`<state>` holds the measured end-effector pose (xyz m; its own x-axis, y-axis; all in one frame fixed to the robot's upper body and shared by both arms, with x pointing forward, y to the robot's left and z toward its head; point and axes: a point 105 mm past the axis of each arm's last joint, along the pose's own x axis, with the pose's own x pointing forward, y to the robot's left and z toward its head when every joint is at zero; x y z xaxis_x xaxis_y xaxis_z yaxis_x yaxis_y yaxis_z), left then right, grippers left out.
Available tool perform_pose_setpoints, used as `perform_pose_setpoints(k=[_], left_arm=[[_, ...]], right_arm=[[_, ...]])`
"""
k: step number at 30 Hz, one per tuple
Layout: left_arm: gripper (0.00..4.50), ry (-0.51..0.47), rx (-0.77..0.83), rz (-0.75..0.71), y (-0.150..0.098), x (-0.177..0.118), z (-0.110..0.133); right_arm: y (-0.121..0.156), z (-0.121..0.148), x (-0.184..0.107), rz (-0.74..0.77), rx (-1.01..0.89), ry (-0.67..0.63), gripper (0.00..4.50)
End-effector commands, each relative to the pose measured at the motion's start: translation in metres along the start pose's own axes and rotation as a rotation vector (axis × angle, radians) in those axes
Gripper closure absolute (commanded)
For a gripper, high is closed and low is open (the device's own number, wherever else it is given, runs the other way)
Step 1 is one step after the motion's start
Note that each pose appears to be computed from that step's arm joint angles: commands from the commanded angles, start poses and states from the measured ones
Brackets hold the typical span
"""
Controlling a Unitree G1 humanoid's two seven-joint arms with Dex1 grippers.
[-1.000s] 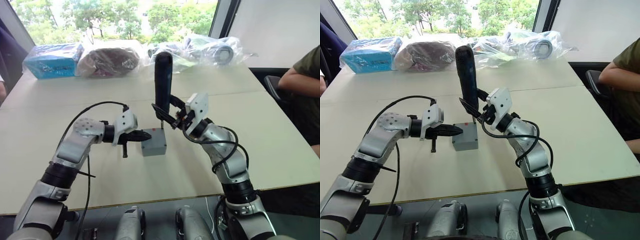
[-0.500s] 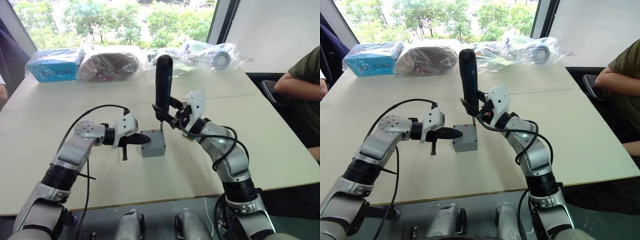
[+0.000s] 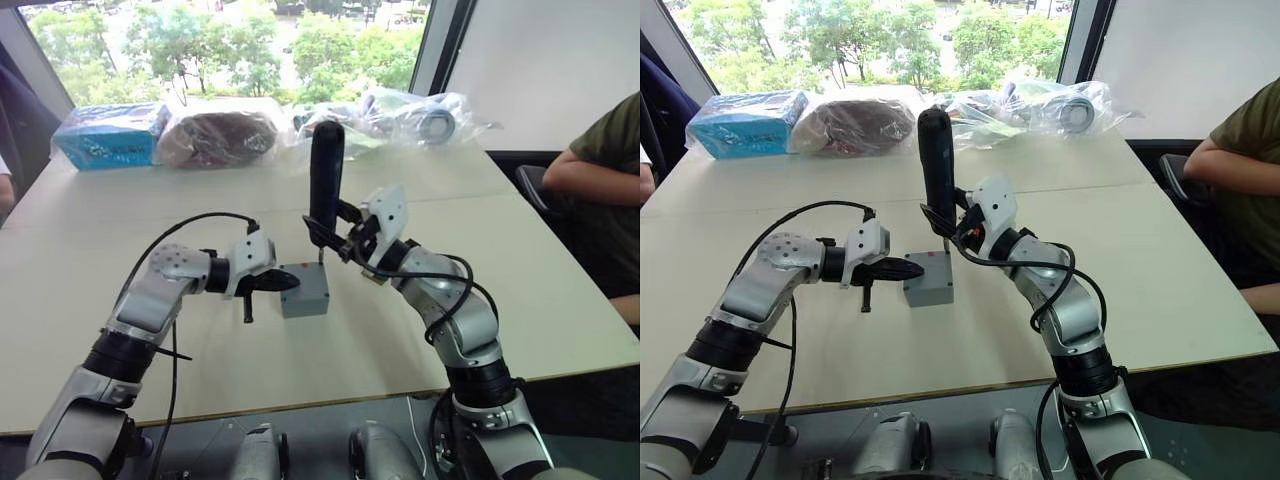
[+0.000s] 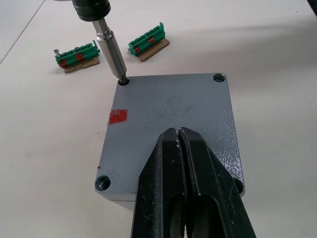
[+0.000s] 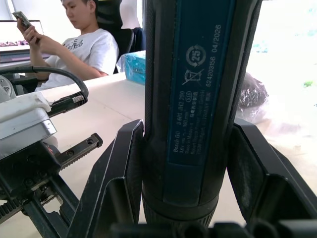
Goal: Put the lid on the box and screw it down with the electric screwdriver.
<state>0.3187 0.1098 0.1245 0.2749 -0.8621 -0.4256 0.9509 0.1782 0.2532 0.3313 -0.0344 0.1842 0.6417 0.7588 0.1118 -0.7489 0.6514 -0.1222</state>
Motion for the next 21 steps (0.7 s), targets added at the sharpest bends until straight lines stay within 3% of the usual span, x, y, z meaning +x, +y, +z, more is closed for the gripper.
perform_pose_setpoints(k=[1, 21], left_arm=[[4.5, 0.013, 0.01, -0.015, -0.0023, 0.002, -0.0008], [4.5, 0.013, 0.002, -0.017, -0.0042, 0.0021, -0.0023]], right_arm=[[0.0137, -0.0848, -0.0153, 0.017, 0.16, 0.338, 2.61], [0.0149, -0.0924, -0.0189, 0.023, 0.167, 0.403, 2.61]])
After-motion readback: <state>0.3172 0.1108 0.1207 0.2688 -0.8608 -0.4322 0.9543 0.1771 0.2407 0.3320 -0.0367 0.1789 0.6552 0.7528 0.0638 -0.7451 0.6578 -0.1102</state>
